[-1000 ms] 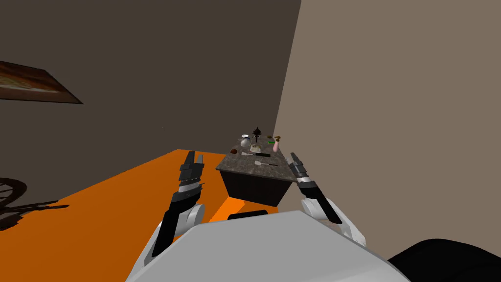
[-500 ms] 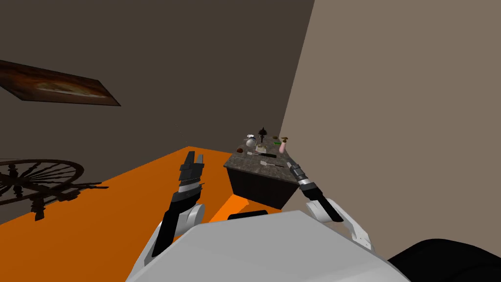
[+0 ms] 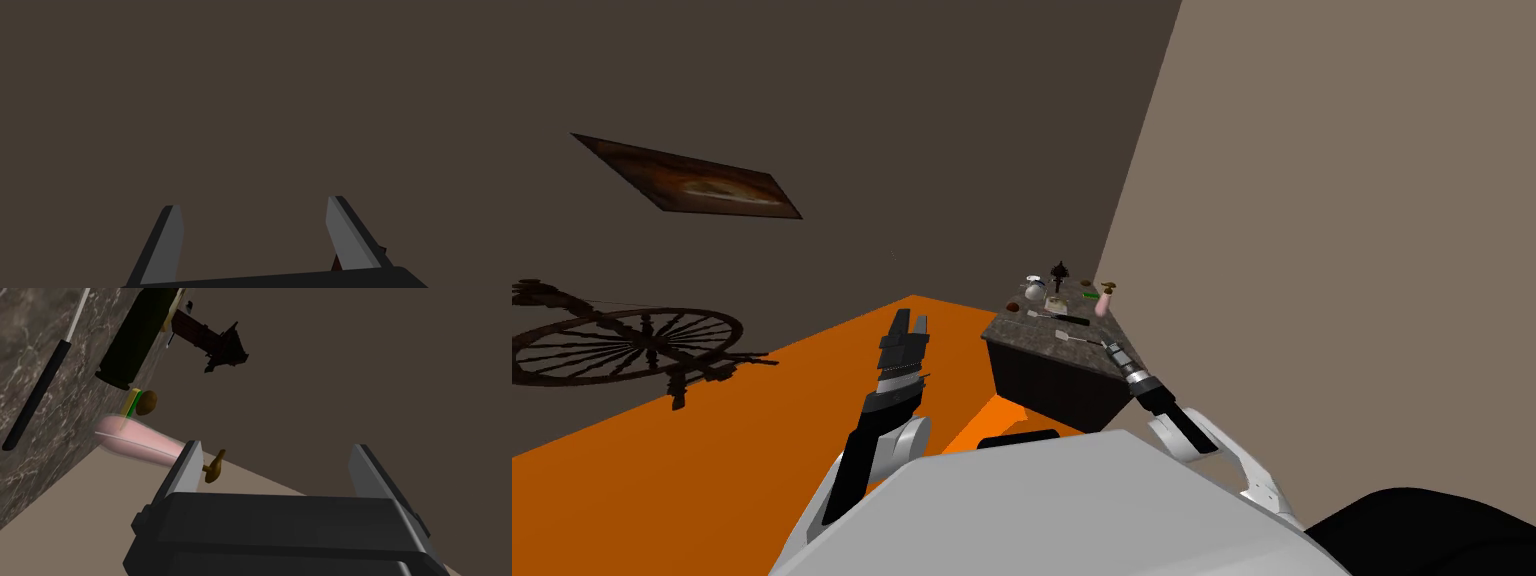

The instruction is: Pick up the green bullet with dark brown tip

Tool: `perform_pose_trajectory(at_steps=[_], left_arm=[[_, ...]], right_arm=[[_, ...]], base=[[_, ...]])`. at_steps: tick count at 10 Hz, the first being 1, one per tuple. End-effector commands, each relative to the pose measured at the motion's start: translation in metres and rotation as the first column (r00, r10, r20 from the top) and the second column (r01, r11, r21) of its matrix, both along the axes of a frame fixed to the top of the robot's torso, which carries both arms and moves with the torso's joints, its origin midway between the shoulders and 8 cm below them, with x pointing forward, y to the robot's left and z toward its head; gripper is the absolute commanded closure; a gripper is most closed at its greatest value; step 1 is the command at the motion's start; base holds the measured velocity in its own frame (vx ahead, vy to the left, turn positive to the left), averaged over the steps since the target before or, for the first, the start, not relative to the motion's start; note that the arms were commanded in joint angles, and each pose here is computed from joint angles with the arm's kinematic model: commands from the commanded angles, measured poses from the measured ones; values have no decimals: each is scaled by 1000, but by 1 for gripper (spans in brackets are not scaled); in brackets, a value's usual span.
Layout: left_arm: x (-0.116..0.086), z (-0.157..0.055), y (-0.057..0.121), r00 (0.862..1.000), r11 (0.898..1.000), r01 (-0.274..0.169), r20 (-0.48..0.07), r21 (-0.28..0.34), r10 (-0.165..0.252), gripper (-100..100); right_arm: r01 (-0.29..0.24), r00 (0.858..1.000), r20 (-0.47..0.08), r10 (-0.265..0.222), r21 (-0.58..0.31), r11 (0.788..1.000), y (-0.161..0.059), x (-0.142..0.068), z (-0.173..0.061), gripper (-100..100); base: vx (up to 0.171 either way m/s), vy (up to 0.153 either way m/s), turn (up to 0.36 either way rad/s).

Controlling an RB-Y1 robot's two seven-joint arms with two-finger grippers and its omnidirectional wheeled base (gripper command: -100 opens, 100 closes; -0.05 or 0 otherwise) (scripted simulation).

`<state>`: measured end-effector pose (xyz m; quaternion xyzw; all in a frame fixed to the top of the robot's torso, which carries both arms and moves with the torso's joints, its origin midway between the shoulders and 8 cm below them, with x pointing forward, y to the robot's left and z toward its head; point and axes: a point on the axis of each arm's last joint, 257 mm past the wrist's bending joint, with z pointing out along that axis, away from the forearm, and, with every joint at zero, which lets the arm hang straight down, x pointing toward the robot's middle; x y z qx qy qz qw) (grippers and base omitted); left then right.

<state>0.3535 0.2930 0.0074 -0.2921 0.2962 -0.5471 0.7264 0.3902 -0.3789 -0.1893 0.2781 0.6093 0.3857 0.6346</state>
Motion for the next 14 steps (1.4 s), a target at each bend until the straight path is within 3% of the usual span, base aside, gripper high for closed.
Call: perform_pose_trajectory(at_steps=[1,4,5,8,9,10,11,12,13,14], left_arm=[[0,0,0,1000,1000,0,0,0,0,0],[0,0,0,1000,1000,0,0,0,0,0],[0,0,0,1000,1000,0,0,0,0,0],[0,0,0,1000,1000,0,0,0,0,0],[0,0,0,1000,1000,0,0,0,0,0],[0,0,0,1000,1000,0,0,0,0,0],[0,0,0,1000,1000,0,0,0,0,0],[0,0,0,1000,1000,0,0,0,0,0],[0,0,0,1000,1000,0,0,0,0,0],[0,0,0,1000,1000,0,0,0,0,0]], right_arm=[[-3,998,-56,-1,-73,997,-14,-4,-20,-100],[-12,992,-125,-9,-162,987,-35,-9,-43,-100],[-26,986,-169,-13,-230,973,-47,-13,-58,-100],[-49,973,-231,-28,-322,945,-72,-21,-76,-100],[-75,964,-265,-31,-382,921,-82,-26,-87,-100],[-78,959,-281,-42,-401,913,-92,-28,-90,-100],[-111,948,-314,-45,-462,880,-103,-34,-99,-100],[-112,943,-328,-59,-477,872,-114,-36,-101,-100],[-148,930,-363,-66,-533,833,-127,-44,-110,-100],[-152,924,-373,-78,-547,823,-136,-46,-111,-100]], base=[[15,72,240],[20,58,143],[20,82,227],[19,56,143],[41,73,210],[37,55,126],[35,62,227],[36,52,116],[25,67,195],[23,65,123]])
